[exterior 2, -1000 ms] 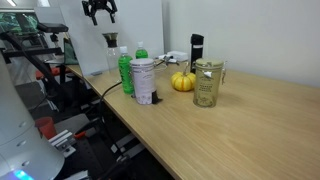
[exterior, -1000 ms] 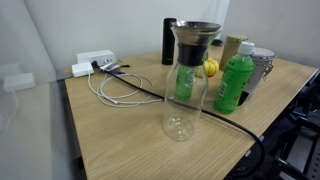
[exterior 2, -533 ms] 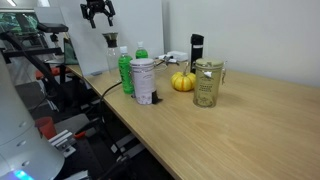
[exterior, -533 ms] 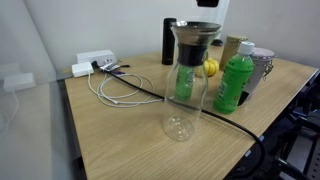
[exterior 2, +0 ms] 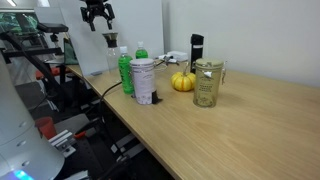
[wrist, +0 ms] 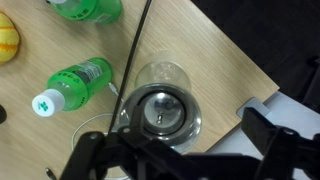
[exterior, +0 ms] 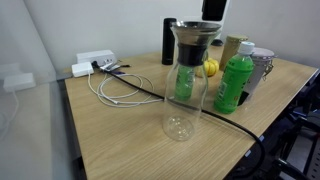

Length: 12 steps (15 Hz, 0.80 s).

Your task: Remove the silver ring from the filter

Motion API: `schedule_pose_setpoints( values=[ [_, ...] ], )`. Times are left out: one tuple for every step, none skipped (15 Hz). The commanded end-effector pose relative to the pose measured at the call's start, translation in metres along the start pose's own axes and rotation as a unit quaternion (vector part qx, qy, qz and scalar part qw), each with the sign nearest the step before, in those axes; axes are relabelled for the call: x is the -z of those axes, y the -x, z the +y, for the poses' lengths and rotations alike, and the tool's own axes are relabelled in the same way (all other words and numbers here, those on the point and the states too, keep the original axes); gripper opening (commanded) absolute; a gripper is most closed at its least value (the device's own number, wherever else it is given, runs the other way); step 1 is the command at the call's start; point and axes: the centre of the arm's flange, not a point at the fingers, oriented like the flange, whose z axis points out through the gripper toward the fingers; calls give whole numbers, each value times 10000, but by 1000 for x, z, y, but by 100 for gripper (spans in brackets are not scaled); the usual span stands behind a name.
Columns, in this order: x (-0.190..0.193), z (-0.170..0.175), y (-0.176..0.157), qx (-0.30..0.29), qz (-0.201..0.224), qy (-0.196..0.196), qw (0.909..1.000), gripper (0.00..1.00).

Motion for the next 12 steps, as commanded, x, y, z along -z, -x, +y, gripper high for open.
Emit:
schedule_pose_setpoints(
  values=[
    [-2, 3, 3, -87, 75, -65, 9999, 100],
    [-3, 4, 2, -104, 100, -45, 9999, 100],
    [-4, 5, 0, -121, 154, -31, 9998, 100],
    [-4, 6, -1, -134, 168, -37, 9998, 100],
    [-4, 7, -3, -136, 218, -40, 9997, 100],
    [-4, 8, -5, -138, 256, -53, 9996, 100],
    [-4, 9, -6, -138, 259, -42, 9996, 100],
    [-5, 9, -7, -144, 254, -35, 9996, 100],
    [-5, 10, -7, -146, 247, -33, 9996, 100],
    [-5, 10, -7, -147, 230, -17, 9996, 100],
    [-4, 10, -7, -143, 220, -5, 9997, 100],
    [-4, 10, -8, -140, 220, 1, 9997, 99]
  ],
)
